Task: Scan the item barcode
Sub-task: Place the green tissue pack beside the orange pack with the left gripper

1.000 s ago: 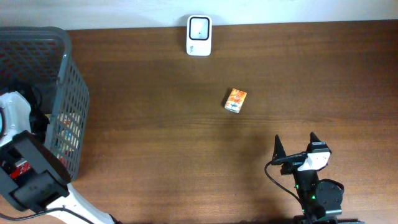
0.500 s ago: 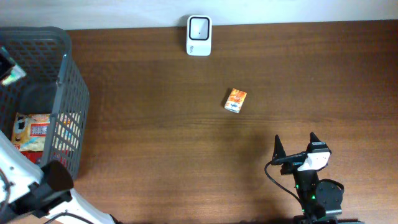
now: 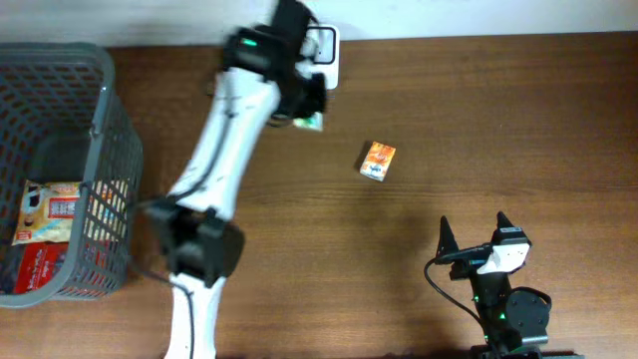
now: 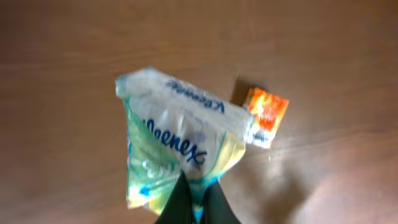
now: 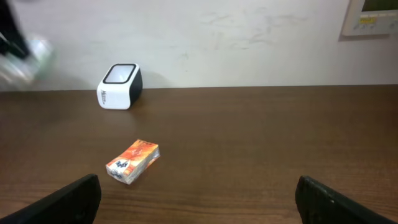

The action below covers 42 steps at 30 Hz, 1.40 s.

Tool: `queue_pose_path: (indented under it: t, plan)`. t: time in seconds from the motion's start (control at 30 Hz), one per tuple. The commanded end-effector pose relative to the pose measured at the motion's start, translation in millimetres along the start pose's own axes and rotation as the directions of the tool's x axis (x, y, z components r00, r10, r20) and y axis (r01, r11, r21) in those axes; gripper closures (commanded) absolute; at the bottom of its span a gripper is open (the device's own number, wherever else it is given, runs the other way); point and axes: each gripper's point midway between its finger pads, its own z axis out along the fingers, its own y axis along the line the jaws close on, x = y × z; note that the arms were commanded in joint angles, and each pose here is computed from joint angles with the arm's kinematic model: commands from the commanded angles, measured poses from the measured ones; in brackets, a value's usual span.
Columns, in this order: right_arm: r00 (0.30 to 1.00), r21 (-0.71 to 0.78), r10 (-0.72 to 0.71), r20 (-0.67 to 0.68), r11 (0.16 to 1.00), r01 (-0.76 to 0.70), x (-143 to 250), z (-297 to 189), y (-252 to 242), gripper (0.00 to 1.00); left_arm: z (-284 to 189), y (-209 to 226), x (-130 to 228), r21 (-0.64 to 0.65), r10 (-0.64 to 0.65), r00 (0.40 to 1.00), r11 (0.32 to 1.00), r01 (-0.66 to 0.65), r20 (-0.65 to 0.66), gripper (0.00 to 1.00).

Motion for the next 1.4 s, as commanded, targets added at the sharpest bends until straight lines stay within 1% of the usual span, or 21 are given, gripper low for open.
queue_pose_path:
  t: [0.0, 0.07, 0.13, 0.2, 0.27, 0.33, 0.4, 0.47, 0.6, 0.7, 0.77, 0.8, 0.87, 0.93, 0.97, 1.03, 1.07, 1.1, 1.2, 1.27, 1.37]
  plan:
    - [1.000, 0.003, 0.011, -0.005, 1.000, -0.011, 3.1, 0.2, -1.0, 0.01, 71.0, -34.0, 16.8, 0.002, 0.010, 0.998, 1.000, -0.010, -0.060, 1.00]
    - [1.000, 0.003, 0.011, -0.005, 1.000, -0.011, 3.1, 0.2, -1.0, 0.01, 120.8, -48.7, 25.8, -0.004, 0.048, 0.996, 0.999, -0.048, -0.081, 1.00]
    - [1.000, 0.003, 0.011, -0.005, 1.000, -0.011, 3.1, 0.2, -1.0, 0.01, 148.9, -45.8, 36.1, -0.045, 0.015, 0.994, 0.999, -0.020, -0.109, 1.00]
    - [1.000, 0.003, 0.011, -0.005, 1.000, -0.011, 3.1, 0.2, -1.0, 0.02, 163.5, -40.3, 45.0, -0.070, -0.025, 0.990, 0.997, 0.016, -0.141, 1.00]
    - [1.000, 0.003, 0.011, -0.005, 1.000, -0.011, 3.1, 0.2, -1.0, 0.01, 170.6, -34.9, 50.3, -0.090, -0.033, 0.987, 0.996, 0.018, -0.160, 1.00]
    - [1.000, 0.003, 0.011, -0.005, 1.000, -0.011, 3.0, 0.2, -1.0, 0.02, 169.9, -27.8, 61.2, -0.134, -0.104, 0.975, 0.988, 0.079, -0.194, 1.00]
    - [1.000, 0.003, 0.011, -0.005, 1.000, -0.011, 3.1, 0.2, -1.0, 0.01, 168.0, -39.9, 73.4, -0.073, -0.124, 0.957, 0.991, 0.109, -0.261, 0.98]
    - [1.000, 0.003, 0.011, -0.005, 1.000, -0.011, 3.1, 0.2, -1.0, 0.01, 164.8, -62.8, 83.9, 0.037, -0.118, 0.936, 0.990, 0.138, -0.331, 0.97]
    - [1.000, 0.003, 0.011, -0.005, 1.000, -0.011, 3.1, 0.2, -1.0, 0.01, 161.1, -82.2, 80.2, 0.138, -0.099, 0.934, 0.978, 0.155, -0.344, 0.77]
    - [1.000, 0.003, 0.011, -0.005, 1.000, -0.011, 3.1, 0.2, -1.0, 0.01, 146.7, -74.5, 54.5, 0.158, -0.108, 0.951, 0.975, 0.159, -0.288, 0.52]
    - [1.000, 0.003, 0.011, -0.005, 1.000, -0.011, 3.0, 0.2, -1.0, 0.01, 132.3, -57.0, 38.5, 0.149, -0.151, 0.950, 0.969, 0.196, -0.273, 0.46]
    - [1.000, 0.003, 0.011, -0.005, 1.000, -0.011, 3.1, 0.2, -1.0, 0.01, 125.7, -49.7, 33.8, 0.144, -0.164, 0.949, 0.967, 0.208, -0.271, 0.46]
    - [1.000, 0.003, 0.011, -0.005, 1.000, -0.011, 3.1, 0.2, -1.0, 0.01, 95.3, -29.5, 18.1, 0.141, -0.181, 0.951, 0.965, 0.221, -0.252, 0.45]
    - [1.000, 0.003, 0.011, -0.005, 1.000, -0.011, 3.1, 0.2, -1.0, 0.01, 55.6, -10.5, -1.6, 0.156, -0.195, 0.960, 0.961, 0.227, -0.200, 0.48]
    - [1.000, 0.003, 0.011, -0.005, 1.000, -0.011, 3.1, 0.2, -1.0, 0.01, 32.0, -2.5, -12.0, 0.174, -0.184, 0.971, 0.962, 0.210, -0.155, 0.48]
    - [1.000, 0.003, 0.011, -0.005, 1.000, -0.011, 3.1, 0.2, -1.0, 0.01, -35.1, 13.1, -32.2, 0.218, -0.170, 0.985, 0.962, 0.167, -0.007, 0.46]
    - [1.000, 0.003, 0.011, -0.005, 1.000, -0.011, 3.1, 0.2, -1.0, 0.01, -59.5, 17.5, -39.2, 0.235, -0.163, 0.985, 0.961, 0.146, 0.055, 0.44]
    - [1.000, 0.003, 0.011, -0.005, 1.000, -0.011, 3.1, 0.2, -1.0, 0.01, -76.9, 26.1, -43.3, 0.229, -0.171, 0.981, 0.962, 0.145, 0.096, 0.45]
    - [1.000, 0.003, 0.011, -0.005, 1.000, -0.011, 3.1, 0.2, -1.0, 0.02, -150.5, 70.0, -53.7, 0.218, -0.235, 0.939, 0.959, 0.181, 0.253, 0.46]
    - [1.000, 0.003, 0.011, -0.005, 1.000, -0.011, 3.1, 0.2, -1.0, 0.01, -201.2, 104.1, -53.4, 0.213, -0.287, 0.889, 0.952, 0.222, 0.356, 0.45]
    - [1.000, 0.003, 0.011, -0.005, 1.000, -0.011, 3.1, 0.2, -1.0, 0.01, -280.2, 146.2, -37.7, 0.154, -0.256, 0.810, 0.967, 0.205, 0.527, 0.42]
